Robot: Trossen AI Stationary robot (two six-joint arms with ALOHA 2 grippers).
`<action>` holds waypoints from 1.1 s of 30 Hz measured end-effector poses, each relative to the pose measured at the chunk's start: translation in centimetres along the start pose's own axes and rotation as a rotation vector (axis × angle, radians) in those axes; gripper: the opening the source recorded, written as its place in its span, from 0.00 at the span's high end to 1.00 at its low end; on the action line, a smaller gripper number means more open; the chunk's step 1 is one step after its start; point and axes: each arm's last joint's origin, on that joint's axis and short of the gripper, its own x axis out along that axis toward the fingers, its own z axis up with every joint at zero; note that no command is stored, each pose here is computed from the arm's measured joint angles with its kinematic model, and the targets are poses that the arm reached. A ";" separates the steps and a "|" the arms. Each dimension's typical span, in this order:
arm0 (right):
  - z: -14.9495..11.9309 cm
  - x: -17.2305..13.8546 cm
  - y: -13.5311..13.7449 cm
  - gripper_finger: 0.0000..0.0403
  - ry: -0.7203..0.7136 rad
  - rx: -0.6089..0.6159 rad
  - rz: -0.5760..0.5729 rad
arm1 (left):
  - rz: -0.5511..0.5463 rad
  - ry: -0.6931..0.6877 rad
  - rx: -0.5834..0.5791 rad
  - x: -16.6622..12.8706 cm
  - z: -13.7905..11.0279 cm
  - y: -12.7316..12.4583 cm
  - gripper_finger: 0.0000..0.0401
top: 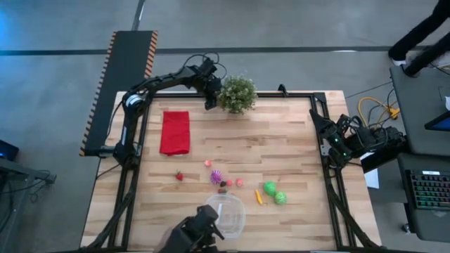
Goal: Pick and placing Produce into tupperware
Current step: Put the orange carrot into the transparent bin
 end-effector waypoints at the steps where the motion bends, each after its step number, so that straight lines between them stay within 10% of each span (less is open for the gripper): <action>1: 0.0 0.0 0.0 0.38 0.000 0.001 0.000 | 0.004 0.003 -0.001 0.2 0.0 0.1 0.57; 33: 0.0 0.0 0.0 0.38 0.000 0.009 0.000 | -0.039 0.043 -0.129 3.9 0.2 0.6 0.57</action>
